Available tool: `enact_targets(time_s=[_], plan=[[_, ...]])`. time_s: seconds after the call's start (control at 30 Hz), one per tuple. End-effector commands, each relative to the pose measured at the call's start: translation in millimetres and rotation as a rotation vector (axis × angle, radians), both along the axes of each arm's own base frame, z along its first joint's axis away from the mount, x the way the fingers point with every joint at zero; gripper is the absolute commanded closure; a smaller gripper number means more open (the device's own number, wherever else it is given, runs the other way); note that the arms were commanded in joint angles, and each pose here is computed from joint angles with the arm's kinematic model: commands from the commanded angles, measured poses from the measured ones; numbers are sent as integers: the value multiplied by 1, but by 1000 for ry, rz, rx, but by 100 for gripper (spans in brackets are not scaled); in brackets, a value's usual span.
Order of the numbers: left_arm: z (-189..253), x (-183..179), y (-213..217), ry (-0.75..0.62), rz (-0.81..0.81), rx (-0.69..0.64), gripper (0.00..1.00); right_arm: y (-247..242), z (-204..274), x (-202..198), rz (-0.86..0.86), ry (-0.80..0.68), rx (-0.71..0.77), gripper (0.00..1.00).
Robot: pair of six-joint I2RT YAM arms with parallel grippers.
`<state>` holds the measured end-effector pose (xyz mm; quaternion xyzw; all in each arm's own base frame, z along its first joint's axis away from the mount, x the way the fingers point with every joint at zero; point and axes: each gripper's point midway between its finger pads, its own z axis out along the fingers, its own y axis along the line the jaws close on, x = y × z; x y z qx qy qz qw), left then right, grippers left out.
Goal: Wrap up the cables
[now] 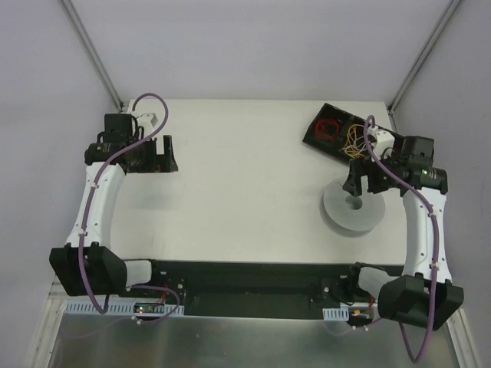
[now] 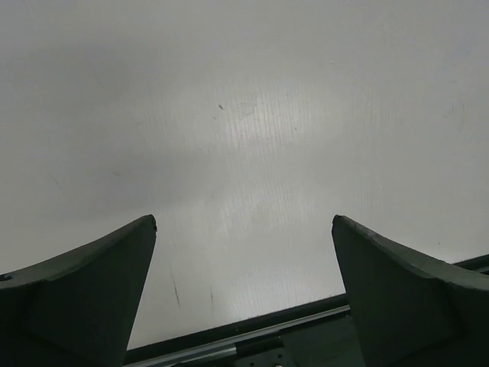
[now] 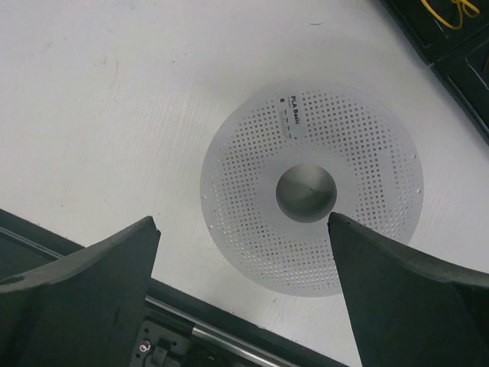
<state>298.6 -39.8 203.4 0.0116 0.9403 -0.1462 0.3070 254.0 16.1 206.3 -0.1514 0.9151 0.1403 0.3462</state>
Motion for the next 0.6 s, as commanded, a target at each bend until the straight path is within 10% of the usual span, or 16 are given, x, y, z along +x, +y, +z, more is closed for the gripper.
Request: enact_targets(time_s=[0.0,0.57], plan=[[52,10,-8,-181,-75,-16,1,6,10,7,87,-18,-64,4],[74,-6,-51,-253,-311,-68,1,-74,-66,-23,-64,441,-197,1]])
